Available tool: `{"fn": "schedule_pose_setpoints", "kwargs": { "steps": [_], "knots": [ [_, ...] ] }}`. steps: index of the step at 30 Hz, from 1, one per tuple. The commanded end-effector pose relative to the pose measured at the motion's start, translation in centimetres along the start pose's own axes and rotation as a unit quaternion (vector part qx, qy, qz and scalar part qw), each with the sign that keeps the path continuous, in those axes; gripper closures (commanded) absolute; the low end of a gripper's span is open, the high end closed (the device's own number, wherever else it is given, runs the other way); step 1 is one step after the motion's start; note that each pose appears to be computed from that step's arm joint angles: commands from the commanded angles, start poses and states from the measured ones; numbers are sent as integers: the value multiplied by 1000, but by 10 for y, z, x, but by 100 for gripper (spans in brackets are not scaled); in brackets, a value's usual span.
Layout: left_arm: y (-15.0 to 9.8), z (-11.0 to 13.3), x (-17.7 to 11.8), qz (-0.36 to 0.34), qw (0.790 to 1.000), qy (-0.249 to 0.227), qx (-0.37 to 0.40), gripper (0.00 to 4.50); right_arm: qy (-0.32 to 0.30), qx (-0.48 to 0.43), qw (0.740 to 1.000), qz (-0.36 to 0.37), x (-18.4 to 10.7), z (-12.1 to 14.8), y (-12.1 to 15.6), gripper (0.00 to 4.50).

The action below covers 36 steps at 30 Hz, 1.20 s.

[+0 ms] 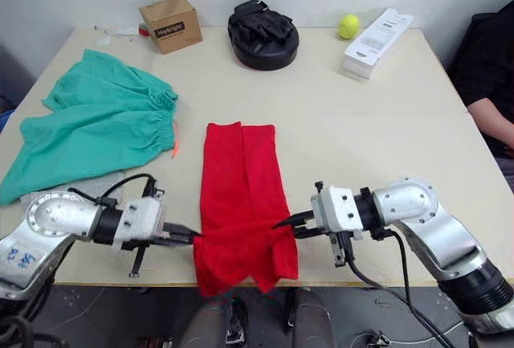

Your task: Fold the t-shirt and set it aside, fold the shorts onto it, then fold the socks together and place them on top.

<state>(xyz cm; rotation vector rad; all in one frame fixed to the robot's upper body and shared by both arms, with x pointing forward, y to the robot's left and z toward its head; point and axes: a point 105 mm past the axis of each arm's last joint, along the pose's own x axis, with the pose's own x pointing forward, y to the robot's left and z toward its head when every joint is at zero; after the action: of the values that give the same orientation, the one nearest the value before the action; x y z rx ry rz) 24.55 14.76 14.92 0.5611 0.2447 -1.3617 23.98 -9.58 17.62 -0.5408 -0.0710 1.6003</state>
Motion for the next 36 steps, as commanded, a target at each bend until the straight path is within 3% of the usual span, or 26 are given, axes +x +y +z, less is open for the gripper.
{"fn": "schedule_pose_setpoints", "kwargs": {
  "steps": [1, 10, 19, 28, 36],
  "knots": [
    [25, 13, -11, 60, 996, -36, -57, 450, -29, 14, 999, -41, -7, 15, -23, 443],
    [65, 18, -20, 144, 958, -118, -218, 450, -53, 104, 986, -117, -2, 8, -80, 443],
    [107, 9, -17, 222, 912, -163, -304, 450, -65, 181, 965, -177, 24, -14, -129, 443],
    [123, -15, 5, 257, 880, -148, -370, 450, -36, 258, 939, -226, 34, -48, -156, 443],
    [142, -38, 11, 290, 832, -147, -450, 450, -14, 348, 904, -246, 39, -69, -167, 443]
  ]
}}
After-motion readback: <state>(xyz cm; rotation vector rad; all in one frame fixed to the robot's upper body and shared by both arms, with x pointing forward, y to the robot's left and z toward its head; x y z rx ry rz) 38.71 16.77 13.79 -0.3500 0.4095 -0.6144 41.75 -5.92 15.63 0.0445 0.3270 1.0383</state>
